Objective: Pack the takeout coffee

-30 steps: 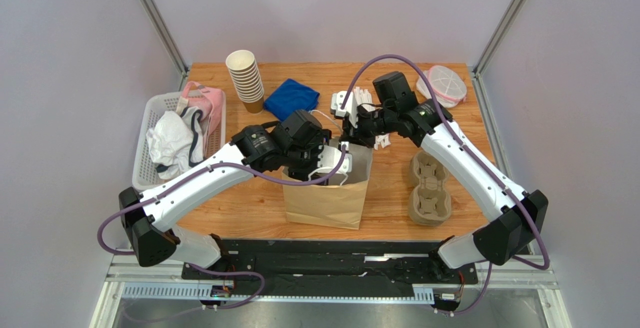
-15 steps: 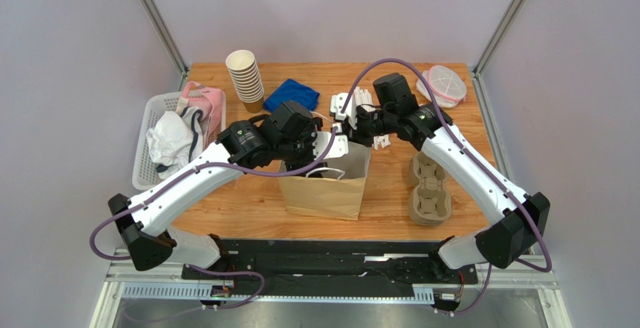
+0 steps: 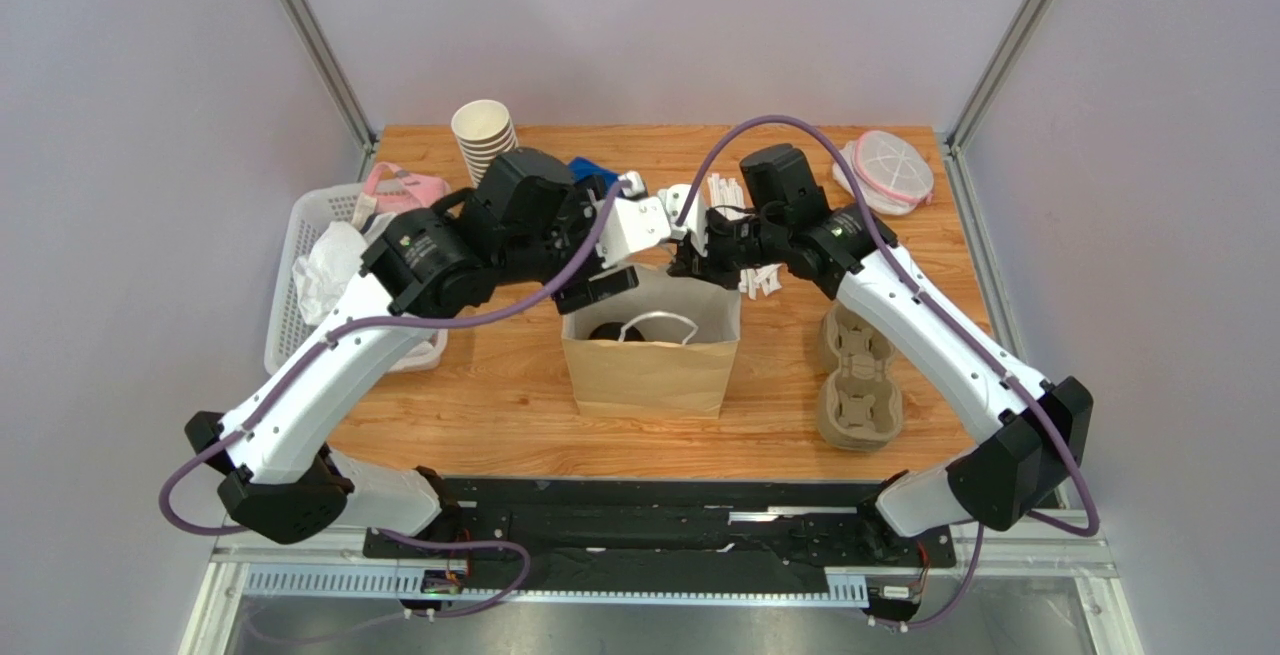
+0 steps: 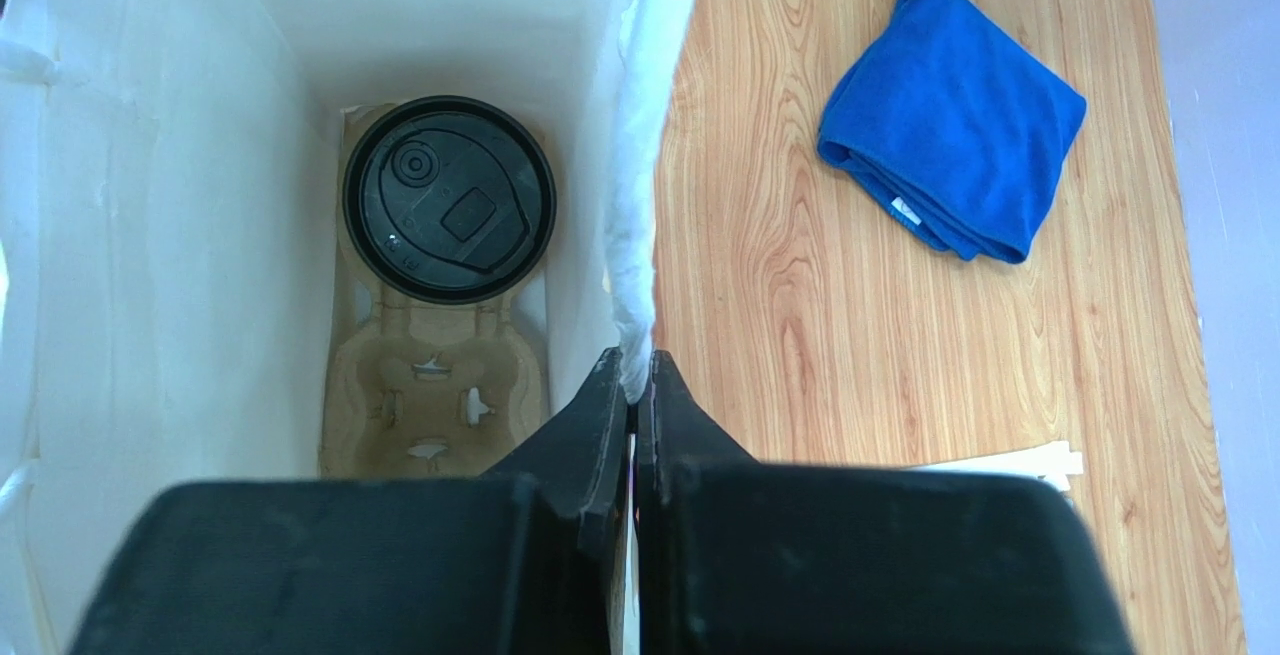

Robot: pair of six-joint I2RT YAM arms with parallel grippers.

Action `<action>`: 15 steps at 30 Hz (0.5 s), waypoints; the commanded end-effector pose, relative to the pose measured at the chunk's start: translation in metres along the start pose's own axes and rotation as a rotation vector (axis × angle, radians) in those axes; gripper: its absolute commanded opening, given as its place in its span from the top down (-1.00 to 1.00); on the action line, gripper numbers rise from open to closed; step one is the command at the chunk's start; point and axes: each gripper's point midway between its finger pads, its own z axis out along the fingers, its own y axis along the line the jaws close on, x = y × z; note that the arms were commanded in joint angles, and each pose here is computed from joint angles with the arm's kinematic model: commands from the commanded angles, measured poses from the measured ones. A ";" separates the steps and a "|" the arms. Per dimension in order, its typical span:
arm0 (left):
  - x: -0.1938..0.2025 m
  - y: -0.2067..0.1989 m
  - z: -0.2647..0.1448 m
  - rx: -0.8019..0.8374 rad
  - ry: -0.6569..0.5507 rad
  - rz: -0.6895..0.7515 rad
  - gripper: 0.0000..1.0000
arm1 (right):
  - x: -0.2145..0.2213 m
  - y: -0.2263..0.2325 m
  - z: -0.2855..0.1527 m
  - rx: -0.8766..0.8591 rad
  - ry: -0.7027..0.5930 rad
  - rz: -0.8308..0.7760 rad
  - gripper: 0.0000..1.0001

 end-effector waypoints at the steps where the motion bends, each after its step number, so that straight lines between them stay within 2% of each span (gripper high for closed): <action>1: -0.014 0.019 -0.032 -0.047 -0.062 -0.124 -0.55 | -0.022 -0.013 0.004 0.016 -0.047 -0.061 1.00; 3: -0.014 0.024 -0.037 -0.059 -0.069 -0.148 -0.55 | -0.023 -0.017 0.007 0.016 -0.046 -0.051 0.98; 6: -0.010 0.036 -0.041 -0.084 -0.061 -0.204 -0.55 | -0.029 -0.022 0.007 0.017 -0.044 -0.039 0.82; 9: -0.002 0.048 -0.041 -0.112 -0.033 -0.266 -0.58 | -0.037 -0.025 0.005 0.019 -0.046 -0.025 0.48; 10: 0.001 0.056 -0.043 -0.132 -0.030 -0.297 -0.60 | -0.038 -0.025 0.005 0.019 -0.044 -0.016 0.27; 13: 0.008 0.071 -0.044 -0.146 -0.025 -0.402 -0.63 | -0.043 -0.029 0.003 0.028 -0.044 0.006 0.03; 15: 0.011 0.076 -0.043 -0.139 -0.024 -0.440 -0.68 | -0.047 -0.032 0.001 0.043 -0.048 0.016 -0.02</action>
